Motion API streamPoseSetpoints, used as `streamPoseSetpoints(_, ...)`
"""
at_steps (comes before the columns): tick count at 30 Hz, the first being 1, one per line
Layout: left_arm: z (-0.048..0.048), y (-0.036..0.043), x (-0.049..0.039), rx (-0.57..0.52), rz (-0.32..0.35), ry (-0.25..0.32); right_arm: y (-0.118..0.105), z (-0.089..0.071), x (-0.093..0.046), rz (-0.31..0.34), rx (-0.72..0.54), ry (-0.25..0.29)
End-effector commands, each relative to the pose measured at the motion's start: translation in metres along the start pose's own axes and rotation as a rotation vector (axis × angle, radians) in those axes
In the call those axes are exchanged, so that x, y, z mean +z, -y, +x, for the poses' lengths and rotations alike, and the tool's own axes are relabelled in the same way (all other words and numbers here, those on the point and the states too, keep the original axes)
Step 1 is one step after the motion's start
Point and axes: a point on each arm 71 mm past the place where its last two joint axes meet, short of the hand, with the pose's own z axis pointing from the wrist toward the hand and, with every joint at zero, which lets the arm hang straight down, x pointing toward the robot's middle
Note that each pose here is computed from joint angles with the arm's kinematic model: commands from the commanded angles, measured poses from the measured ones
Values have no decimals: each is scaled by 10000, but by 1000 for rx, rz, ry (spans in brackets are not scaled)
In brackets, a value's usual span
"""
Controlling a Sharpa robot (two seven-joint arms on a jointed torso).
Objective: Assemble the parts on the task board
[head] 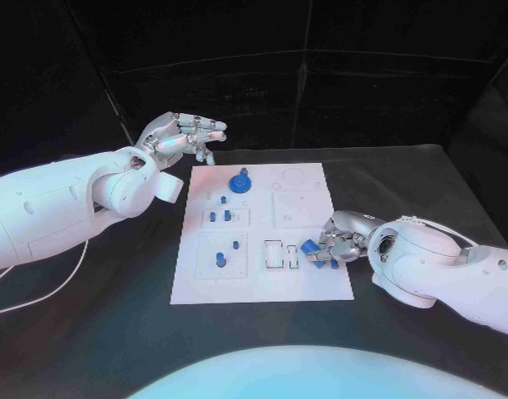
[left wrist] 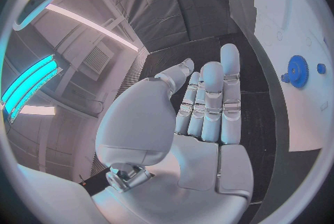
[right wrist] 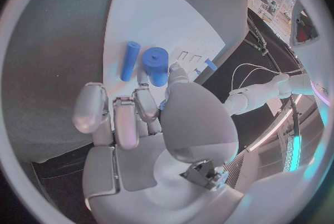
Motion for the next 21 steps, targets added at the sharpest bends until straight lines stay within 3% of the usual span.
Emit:
streamPoseSetpoints(1, 4, 14, 3, -6, 7, -7, 15, 31, 22, 5, -53, -19)
streamPoseSetpoints(11, -10, 11, -1, -6, 4, -5, -2, 90, 46, 10, -49, -34)
streamPoseSetpoints(21, -8, 8, 0, -6, 4, -5, -47, 72, 9, 7, 18, 5)
